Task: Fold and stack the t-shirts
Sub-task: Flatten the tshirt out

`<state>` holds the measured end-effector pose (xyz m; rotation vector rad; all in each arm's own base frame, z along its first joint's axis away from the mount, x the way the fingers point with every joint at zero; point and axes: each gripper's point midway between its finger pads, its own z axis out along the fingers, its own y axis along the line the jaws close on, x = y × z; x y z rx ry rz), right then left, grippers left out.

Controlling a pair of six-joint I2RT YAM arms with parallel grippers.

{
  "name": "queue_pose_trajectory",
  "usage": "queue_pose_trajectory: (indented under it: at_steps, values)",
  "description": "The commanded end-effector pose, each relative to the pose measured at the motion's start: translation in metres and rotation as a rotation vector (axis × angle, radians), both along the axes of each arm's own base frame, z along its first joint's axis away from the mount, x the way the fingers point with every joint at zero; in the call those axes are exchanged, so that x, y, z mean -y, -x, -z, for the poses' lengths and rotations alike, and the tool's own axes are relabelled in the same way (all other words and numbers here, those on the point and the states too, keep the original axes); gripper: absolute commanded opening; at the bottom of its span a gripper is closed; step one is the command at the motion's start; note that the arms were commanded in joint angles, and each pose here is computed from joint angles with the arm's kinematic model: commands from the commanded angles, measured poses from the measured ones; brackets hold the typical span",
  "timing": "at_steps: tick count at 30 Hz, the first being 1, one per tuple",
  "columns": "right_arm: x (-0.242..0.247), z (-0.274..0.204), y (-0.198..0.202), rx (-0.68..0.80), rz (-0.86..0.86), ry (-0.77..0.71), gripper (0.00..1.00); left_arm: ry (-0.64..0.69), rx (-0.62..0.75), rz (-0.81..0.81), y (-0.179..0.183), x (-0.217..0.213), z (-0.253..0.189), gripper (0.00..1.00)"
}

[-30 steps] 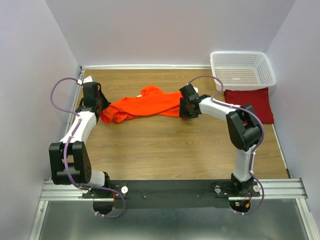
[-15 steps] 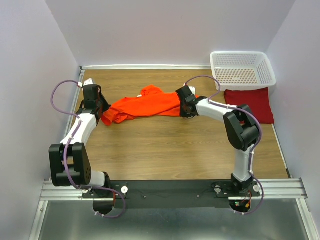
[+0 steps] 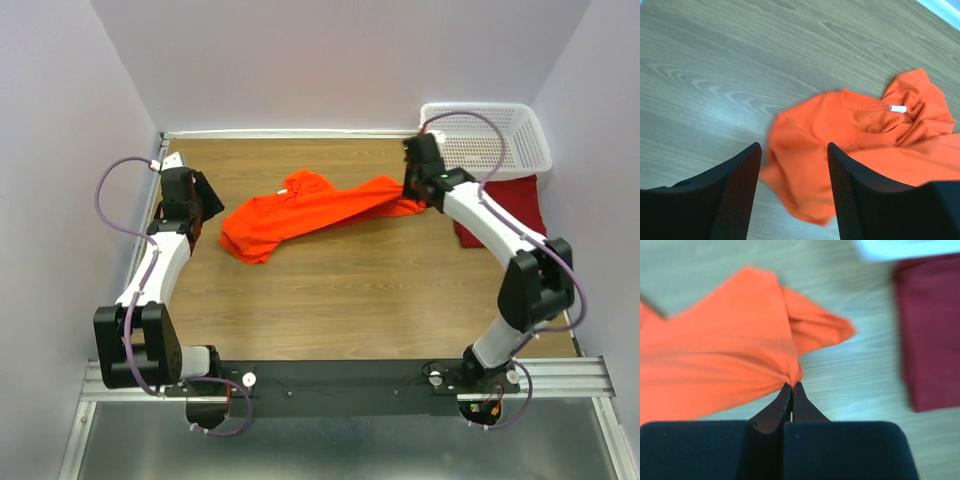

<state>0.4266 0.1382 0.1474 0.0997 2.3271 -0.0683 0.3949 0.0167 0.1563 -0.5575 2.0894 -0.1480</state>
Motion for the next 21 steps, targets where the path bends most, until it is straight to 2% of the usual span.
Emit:
queue_pose_trajectory:
  at_steps: [1, 6, 14, 16, 21]
  values:
    - [0.051, -0.011, 0.022, -0.017, 0.086, 0.079, 0.01, 0.009, -0.002, -0.01, 0.022, 0.001, 0.001, 0.64]
    - [0.062, 0.017, 0.046, -0.09, 0.105, 0.054, 0.01, 0.055, -0.075, 0.003, 0.046, 0.009, 0.035, 0.64]
    - [0.052, 0.026, 0.046, -0.118, 0.092, 0.006, 0.01, 0.183, -0.164, 0.212, 0.077, 0.058, 0.066, 0.65]
    - [0.051, 0.027, 0.045, -0.122, 0.09, 0.0, 0.01, 0.194, -0.18, 0.264, 0.085, 0.071, 0.07, 0.66]
    - [0.047, 0.032, 0.046, -0.135, 0.077, -0.008, 0.01, 0.17, -0.201, 0.273, 0.092, 0.069, 0.083, 0.66]
